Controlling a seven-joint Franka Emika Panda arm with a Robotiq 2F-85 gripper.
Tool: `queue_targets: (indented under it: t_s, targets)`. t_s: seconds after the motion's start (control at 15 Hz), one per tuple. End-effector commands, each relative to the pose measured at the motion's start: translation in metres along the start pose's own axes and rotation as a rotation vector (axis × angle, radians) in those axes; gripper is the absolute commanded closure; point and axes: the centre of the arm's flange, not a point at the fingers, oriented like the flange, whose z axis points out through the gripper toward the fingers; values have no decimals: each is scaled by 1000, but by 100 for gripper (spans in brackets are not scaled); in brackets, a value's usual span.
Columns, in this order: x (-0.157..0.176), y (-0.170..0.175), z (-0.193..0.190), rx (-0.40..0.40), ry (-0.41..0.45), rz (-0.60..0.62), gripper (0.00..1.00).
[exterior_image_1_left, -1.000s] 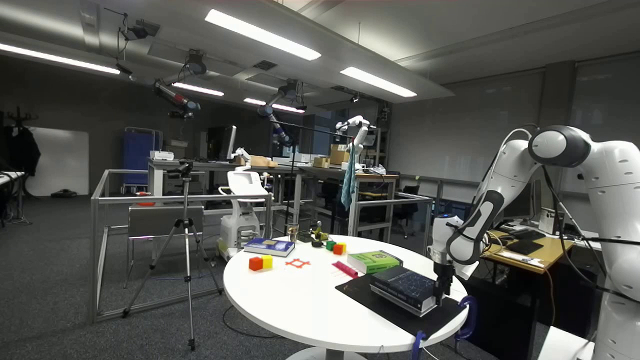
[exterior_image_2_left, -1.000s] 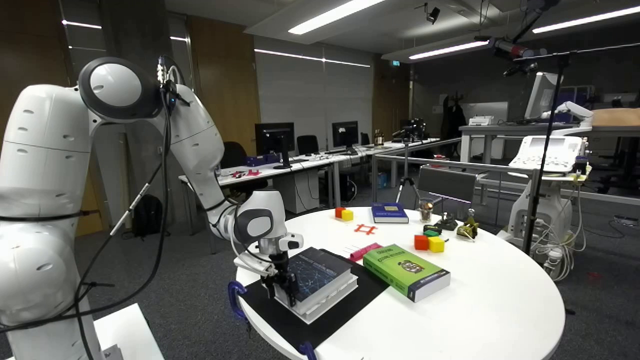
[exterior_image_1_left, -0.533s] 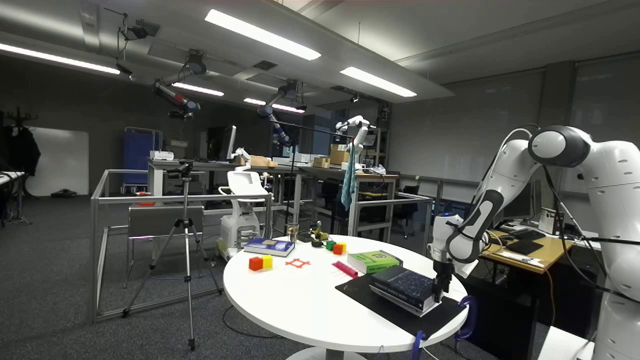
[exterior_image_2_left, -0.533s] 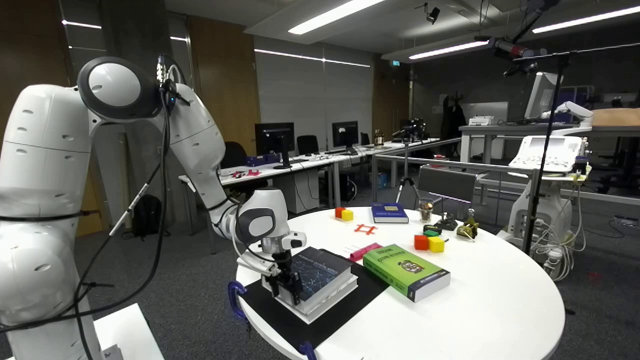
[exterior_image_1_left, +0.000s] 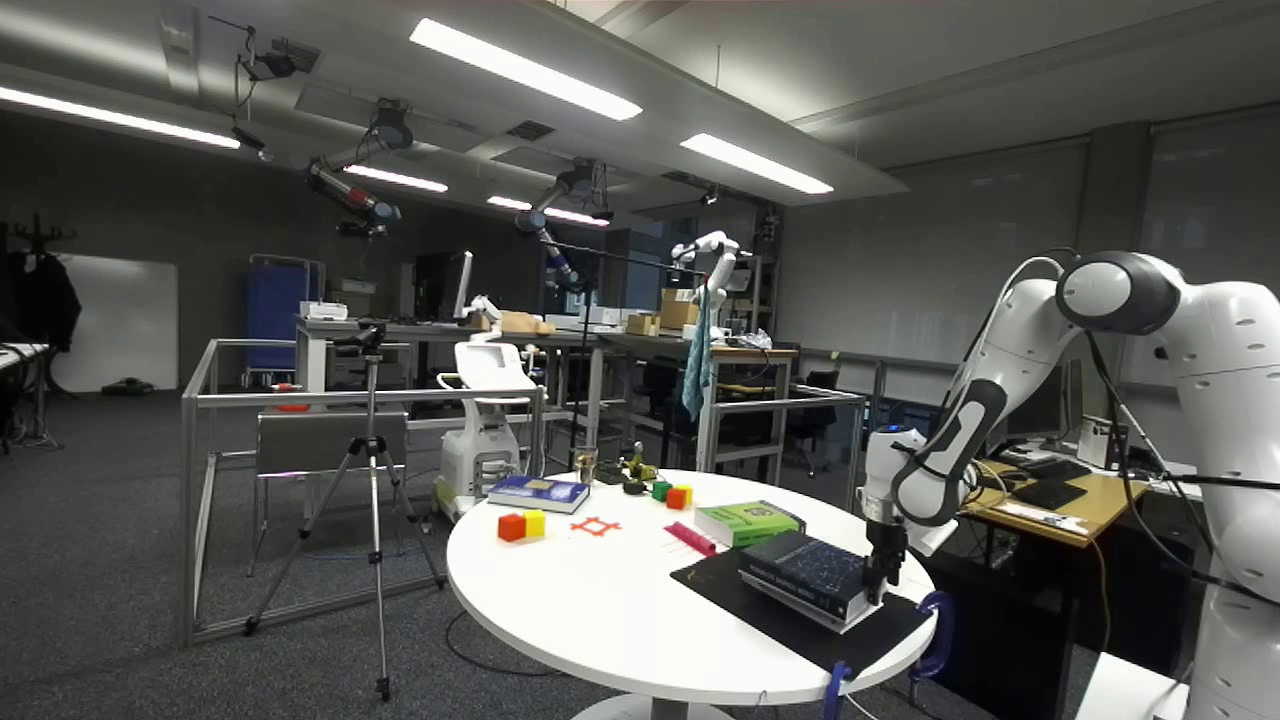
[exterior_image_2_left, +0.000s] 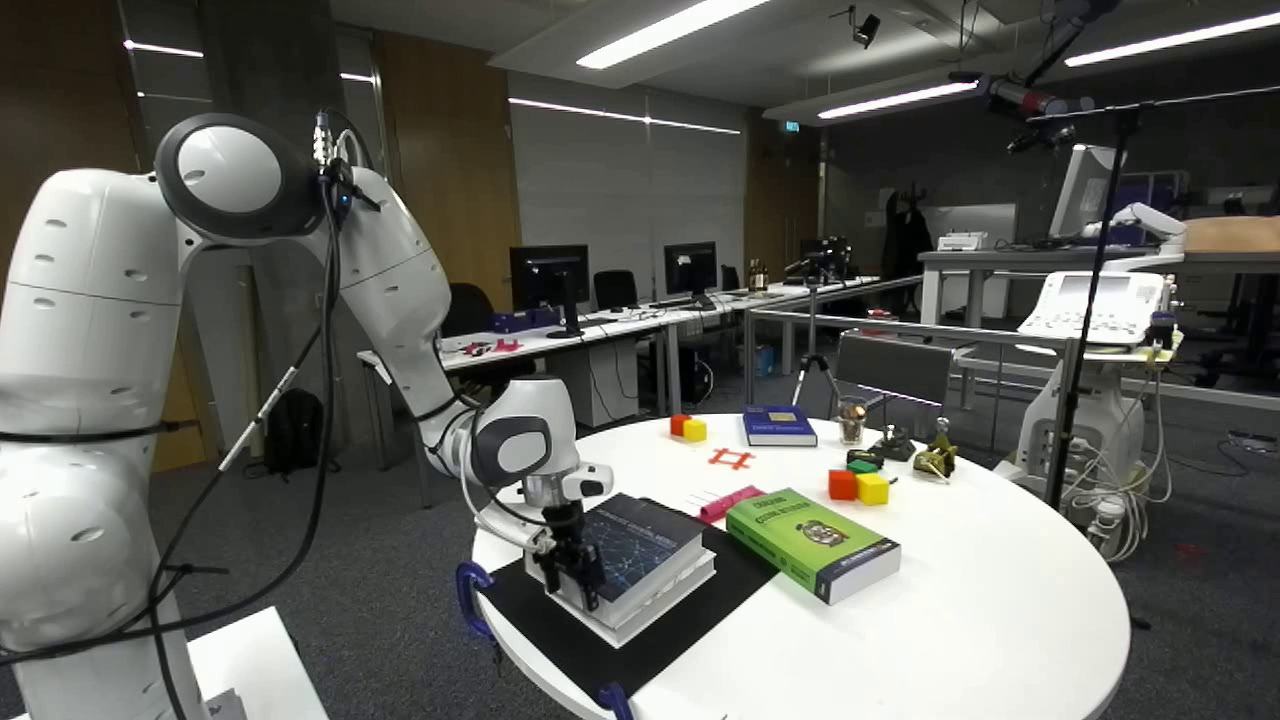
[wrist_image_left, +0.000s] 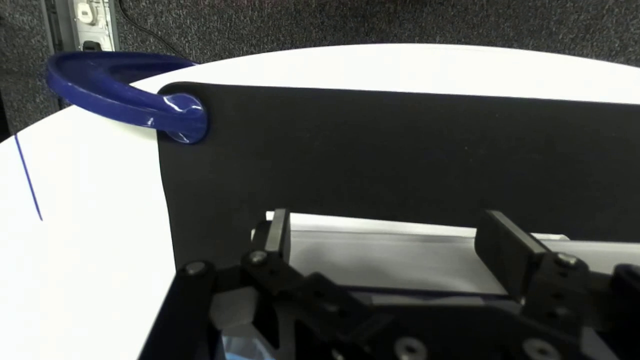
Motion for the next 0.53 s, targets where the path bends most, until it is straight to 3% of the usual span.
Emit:
queue_targets:
  t_s: [0.0,0.47]
  targets:
    - [10,1,0,-18,42,87,0]
    - [11,-1,0,-37,43,200,0]
